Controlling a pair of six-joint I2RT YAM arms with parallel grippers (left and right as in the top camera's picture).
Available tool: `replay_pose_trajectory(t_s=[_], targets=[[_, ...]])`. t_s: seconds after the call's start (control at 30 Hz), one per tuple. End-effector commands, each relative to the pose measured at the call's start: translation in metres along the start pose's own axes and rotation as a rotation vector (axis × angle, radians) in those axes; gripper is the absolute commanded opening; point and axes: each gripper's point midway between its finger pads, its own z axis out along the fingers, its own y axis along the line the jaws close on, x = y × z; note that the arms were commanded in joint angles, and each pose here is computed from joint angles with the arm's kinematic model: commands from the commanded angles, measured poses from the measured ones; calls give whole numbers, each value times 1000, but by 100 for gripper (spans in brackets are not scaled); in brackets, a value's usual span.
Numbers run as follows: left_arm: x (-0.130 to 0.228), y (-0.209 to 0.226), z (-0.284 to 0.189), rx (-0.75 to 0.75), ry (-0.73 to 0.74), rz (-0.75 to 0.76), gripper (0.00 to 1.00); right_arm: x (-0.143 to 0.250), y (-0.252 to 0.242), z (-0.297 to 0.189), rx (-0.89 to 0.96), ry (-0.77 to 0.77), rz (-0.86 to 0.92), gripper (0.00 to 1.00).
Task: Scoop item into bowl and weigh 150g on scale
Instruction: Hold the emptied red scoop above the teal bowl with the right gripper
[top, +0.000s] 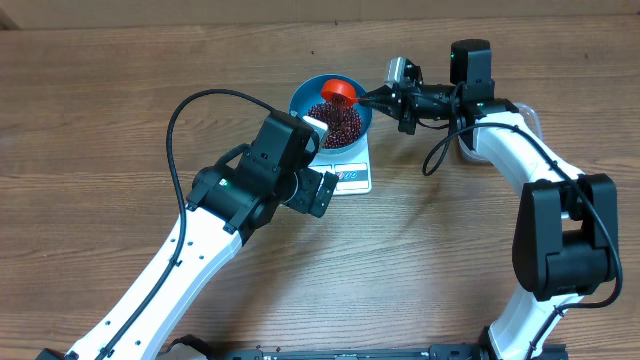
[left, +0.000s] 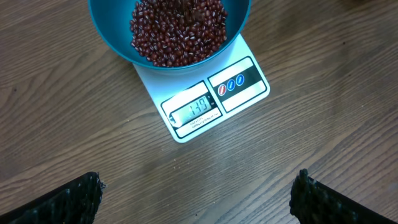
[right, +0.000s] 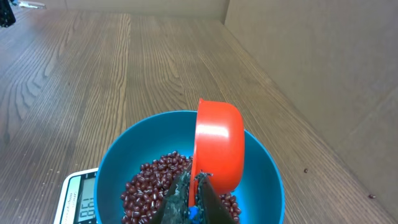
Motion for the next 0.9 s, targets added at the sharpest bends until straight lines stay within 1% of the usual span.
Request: replay_pose_trajectory(t_s=[0.0, 0.2, 0.87], targets=[[-3, -2, 0, 6, -4, 24, 99, -7, 2, 1, -16, -22, -47, 4], [-3, -2, 0, 6, -4, 24, 99, -8, 1, 1, -14, -24, -70, 4], [-3, -2, 0, 6, -4, 24, 100, -8, 2, 1, -14, -24, -68, 4]])
